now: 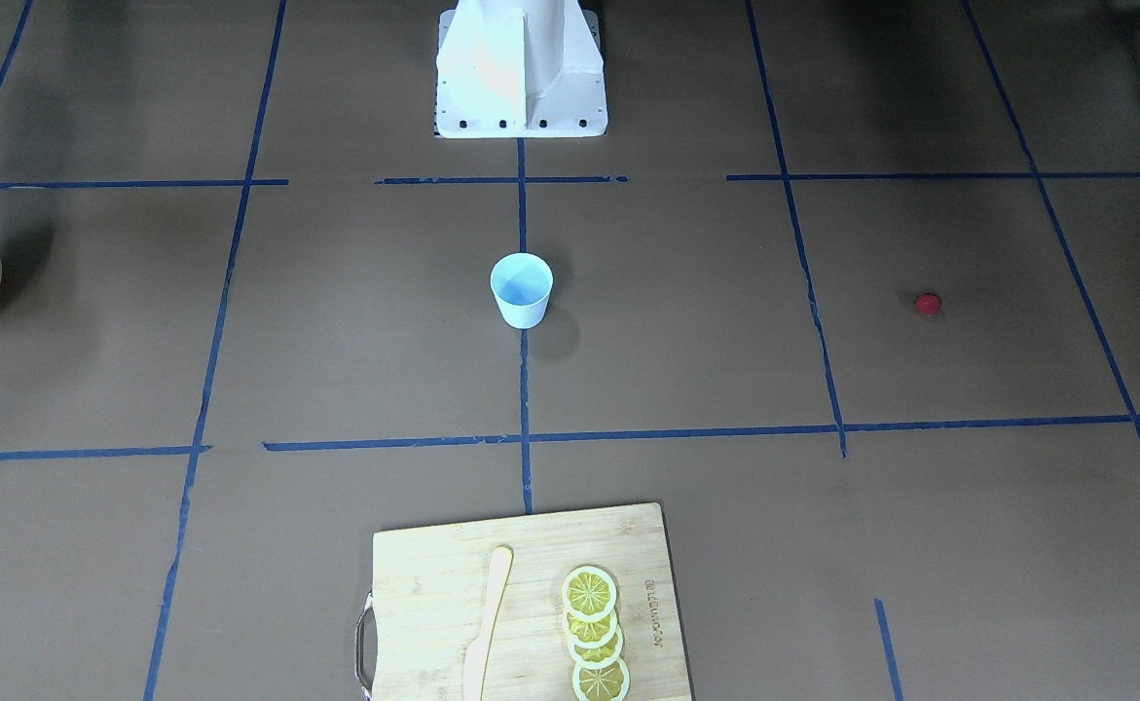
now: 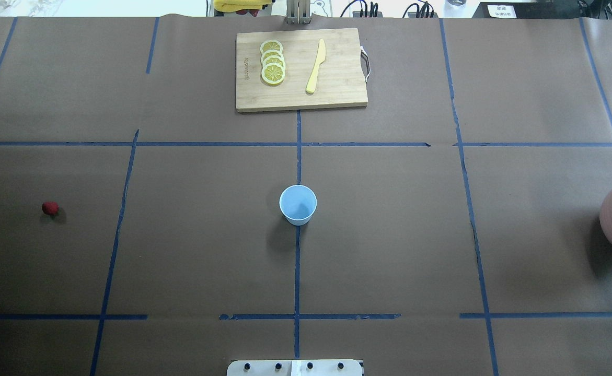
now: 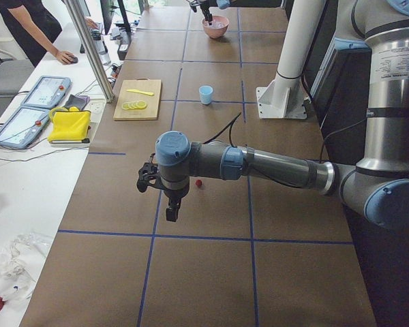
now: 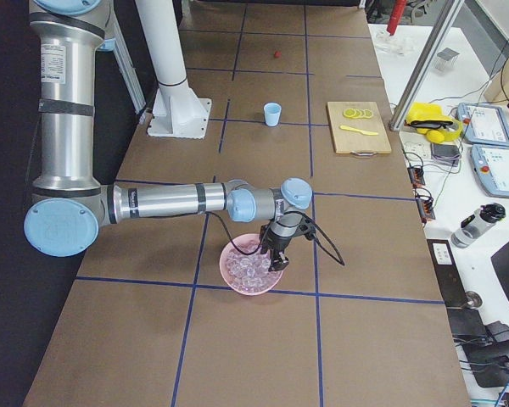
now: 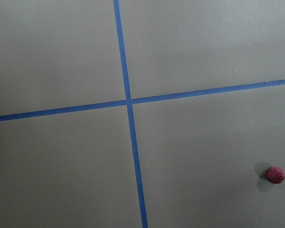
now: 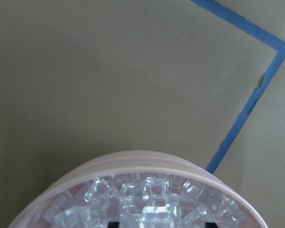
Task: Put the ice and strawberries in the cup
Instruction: 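Close the right gripper on an ice cube in the bowl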
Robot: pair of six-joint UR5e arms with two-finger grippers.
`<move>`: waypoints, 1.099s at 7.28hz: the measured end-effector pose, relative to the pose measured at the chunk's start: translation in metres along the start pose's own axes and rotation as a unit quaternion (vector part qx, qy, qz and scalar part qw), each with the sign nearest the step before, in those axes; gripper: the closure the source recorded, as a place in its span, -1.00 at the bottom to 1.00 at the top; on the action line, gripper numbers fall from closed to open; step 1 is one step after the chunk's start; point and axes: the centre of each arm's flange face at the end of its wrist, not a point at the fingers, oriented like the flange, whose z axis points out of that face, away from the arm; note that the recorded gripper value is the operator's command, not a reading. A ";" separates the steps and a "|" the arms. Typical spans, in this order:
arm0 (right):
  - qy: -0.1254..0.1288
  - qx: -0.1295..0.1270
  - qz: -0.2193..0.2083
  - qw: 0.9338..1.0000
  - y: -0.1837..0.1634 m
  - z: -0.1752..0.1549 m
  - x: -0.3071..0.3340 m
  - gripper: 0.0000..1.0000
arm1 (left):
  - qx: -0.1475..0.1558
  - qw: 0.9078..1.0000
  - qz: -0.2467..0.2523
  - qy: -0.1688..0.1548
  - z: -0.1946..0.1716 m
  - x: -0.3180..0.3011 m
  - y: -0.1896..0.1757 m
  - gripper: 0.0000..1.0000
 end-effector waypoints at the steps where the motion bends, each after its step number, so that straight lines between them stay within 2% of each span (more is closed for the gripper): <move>1: 0.000 0.000 0.001 1.000 0.000 0.000 0.000 -0.33 | 0.000 1.000 0.000 0.000 0.000 0.000 0.000 -1.00; 5: 0.000 -0.005 0.002 1.000 0.000 0.004 -0.001 -0.32 | 0.001 1.000 0.001 0.000 -0.001 0.001 -0.001 -1.00; 6: 0.000 -0.006 0.002 1.000 0.000 0.005 -0.001 -0.05 | 0.002 1.000 0.001 0.000 -0.002 0.002 -0.001 -1.00; 7: 0.000 -0.006 0.001 1.000 0.000 0.006 -0.001 0.43 | 0.002 1.000 0.002 0.000 -0.003 0.003 -0.001 -1.00; 8: 0.000 -0.007 0.000 1.000 0.000 0.006 -0.001 0.77 | 0.002 1.000 0.002 0.000 -0.003 0.003 -0.001 -1.00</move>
